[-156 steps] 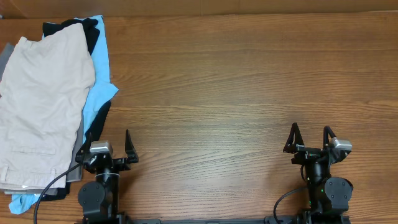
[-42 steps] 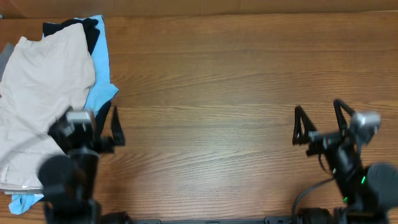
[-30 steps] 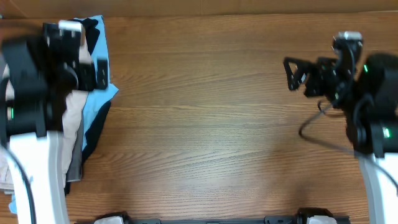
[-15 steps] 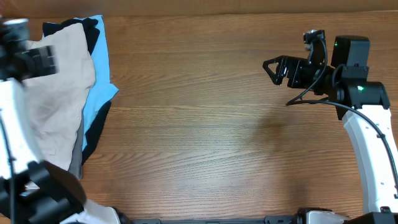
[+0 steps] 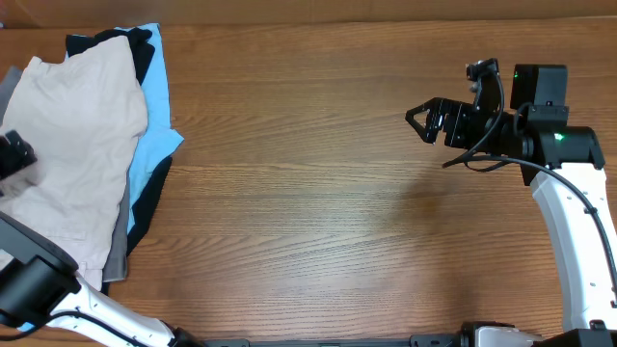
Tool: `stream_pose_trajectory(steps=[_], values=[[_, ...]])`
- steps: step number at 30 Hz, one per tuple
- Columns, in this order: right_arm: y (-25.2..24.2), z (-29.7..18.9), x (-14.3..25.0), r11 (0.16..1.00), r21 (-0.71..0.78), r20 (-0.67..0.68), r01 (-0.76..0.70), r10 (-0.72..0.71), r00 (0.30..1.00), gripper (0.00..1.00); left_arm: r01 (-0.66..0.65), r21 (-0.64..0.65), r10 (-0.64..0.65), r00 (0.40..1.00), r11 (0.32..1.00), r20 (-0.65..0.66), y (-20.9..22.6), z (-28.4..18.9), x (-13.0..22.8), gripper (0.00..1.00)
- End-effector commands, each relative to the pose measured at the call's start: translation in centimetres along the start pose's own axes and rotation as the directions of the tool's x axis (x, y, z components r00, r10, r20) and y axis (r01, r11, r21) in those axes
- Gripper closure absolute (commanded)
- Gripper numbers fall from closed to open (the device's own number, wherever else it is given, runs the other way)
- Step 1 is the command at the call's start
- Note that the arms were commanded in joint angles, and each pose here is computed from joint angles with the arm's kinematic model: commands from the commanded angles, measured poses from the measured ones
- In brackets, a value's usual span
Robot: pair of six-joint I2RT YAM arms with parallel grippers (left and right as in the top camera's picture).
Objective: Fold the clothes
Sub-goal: 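Reach the left gripper to the beige shorts on the clothes stack and grasp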
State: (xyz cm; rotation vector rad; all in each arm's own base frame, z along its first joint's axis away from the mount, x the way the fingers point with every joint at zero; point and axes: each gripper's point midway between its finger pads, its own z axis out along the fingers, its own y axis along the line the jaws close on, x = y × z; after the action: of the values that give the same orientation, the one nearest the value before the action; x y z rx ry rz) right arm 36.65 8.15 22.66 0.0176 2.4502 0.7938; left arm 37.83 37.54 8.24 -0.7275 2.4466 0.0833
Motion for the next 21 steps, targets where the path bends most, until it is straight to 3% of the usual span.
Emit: stream_pose_trajectory(steps=[1, 10, 13, 17, 18, 21], values=[[0.1, -0.4, -0.4, 1.0, 0.014, 0.01, 0.01, -0.01, 1.0, 0.0, 0.021, 0.018, -0.021, 0.999, 1.0, 0.024, 1.3, 0.7, -0.4, 0.12], [0.1, -0.4, -0.5, 1.0, 0.013, 0.015, 0.013, -0.014, 1.0, 0.0, 0.022, -0.08, -0.018, 0.999, 0.997, 0.049, 5.2, -0.1, -0.7, 0.2], [0.1, -0.4, -0.7, 1.0, 0.015, 0.02, 0.016, -0.016, 1.0, 0.0, 0.019, -0.072, -0.016, 0.999, 0.997, 0.034, 5.1, 0.0, -0.2, 0.36], [0.1, -0.4, -1.0, 1.0, 0.014, 0.031, 0.023, -0.024, 0.999, 0.01, 0.013, -0.013, -0.013, 1.0, 1.0, 0.013, 3.3, 0.2, 0.1, 0.9], [0.1, -0.4, -1.1, 1.0, 0.013, 0.035, 0.025, -0.026, 0.999, 0.01, 0.009, 0.007, -0.009, 1.0, 1.0, 0.01, 2.7, 0.2, 0.2, 0.96], [0.2, -0.4, -1.5, 0.999, 0.011, 0.051, 0.036, -0.036, 0.998, 0.01, -0.001, 0.009, 0.001, 1.0, 1.0, -0.022, 1.7, 0.5, 0.7, 0.96]])
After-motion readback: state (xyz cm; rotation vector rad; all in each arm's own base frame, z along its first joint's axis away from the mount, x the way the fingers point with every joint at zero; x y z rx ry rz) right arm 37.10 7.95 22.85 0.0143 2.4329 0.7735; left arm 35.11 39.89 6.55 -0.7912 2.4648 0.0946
